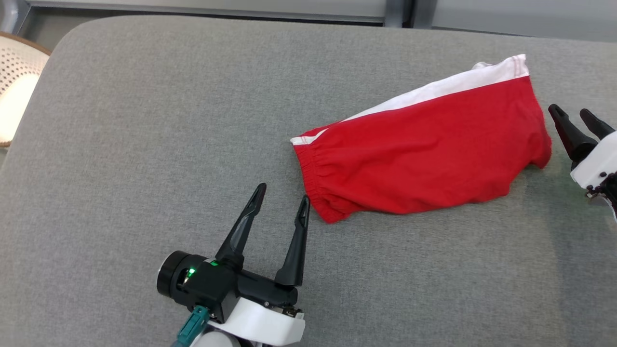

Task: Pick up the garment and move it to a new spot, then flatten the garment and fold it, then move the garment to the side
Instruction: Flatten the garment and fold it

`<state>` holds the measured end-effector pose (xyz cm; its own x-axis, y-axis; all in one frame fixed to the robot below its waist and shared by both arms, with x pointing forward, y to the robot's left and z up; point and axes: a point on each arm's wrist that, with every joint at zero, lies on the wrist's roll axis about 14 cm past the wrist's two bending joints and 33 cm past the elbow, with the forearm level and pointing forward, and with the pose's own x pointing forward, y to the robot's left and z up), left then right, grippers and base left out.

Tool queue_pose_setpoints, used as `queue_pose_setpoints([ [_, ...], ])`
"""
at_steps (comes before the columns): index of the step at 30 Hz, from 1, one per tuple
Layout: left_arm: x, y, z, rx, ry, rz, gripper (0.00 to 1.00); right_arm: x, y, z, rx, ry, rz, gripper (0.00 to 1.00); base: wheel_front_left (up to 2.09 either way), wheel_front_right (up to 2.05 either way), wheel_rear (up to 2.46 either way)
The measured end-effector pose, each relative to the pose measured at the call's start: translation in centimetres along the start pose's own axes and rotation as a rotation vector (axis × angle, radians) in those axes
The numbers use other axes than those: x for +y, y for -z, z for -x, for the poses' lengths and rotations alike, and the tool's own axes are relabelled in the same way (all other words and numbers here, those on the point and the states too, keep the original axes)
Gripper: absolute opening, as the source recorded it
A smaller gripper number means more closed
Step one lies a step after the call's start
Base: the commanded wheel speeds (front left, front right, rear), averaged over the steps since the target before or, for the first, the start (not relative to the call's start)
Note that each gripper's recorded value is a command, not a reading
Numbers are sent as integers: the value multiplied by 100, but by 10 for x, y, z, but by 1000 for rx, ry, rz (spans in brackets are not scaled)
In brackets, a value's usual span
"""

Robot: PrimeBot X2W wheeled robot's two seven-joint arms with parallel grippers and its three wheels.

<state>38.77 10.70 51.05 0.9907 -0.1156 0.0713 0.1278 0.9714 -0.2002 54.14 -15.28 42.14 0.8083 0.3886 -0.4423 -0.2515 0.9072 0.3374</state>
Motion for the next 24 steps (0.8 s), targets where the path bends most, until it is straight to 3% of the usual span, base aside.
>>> queue_pose_setpoints([
  [8, 9, 20, -6, 52, -9, 13, 100, 0, 38, -49, 199, 24, -6, 100, 0, 0, 0],
  [9, 11, 22, -7, 54, -11, 11, 100, -1, 45, -52, 222, 28, 0, 83, 0, 0, 0],
  [10, 13, 23, -7, 59, -14, 8, 100, -1, 47, -55, 235, 28, 1, 83, 0, 0, 0],
  [12, 15, 27, -7, 69, -21, 7, 100, 3, 49, -61, 242, 20, -13, 0, 0, 0, 0],
  [19, 11, 28, -13, 62, 7, 5, 100, 12, 52, -51, 224, -5, -38, 0, 0, 0, 0],
  [24, -3, 28, -20, 54, 62, 10, 100, -4, 45, -27, 168, 23, -46, 0, 0, 0, 0],
])
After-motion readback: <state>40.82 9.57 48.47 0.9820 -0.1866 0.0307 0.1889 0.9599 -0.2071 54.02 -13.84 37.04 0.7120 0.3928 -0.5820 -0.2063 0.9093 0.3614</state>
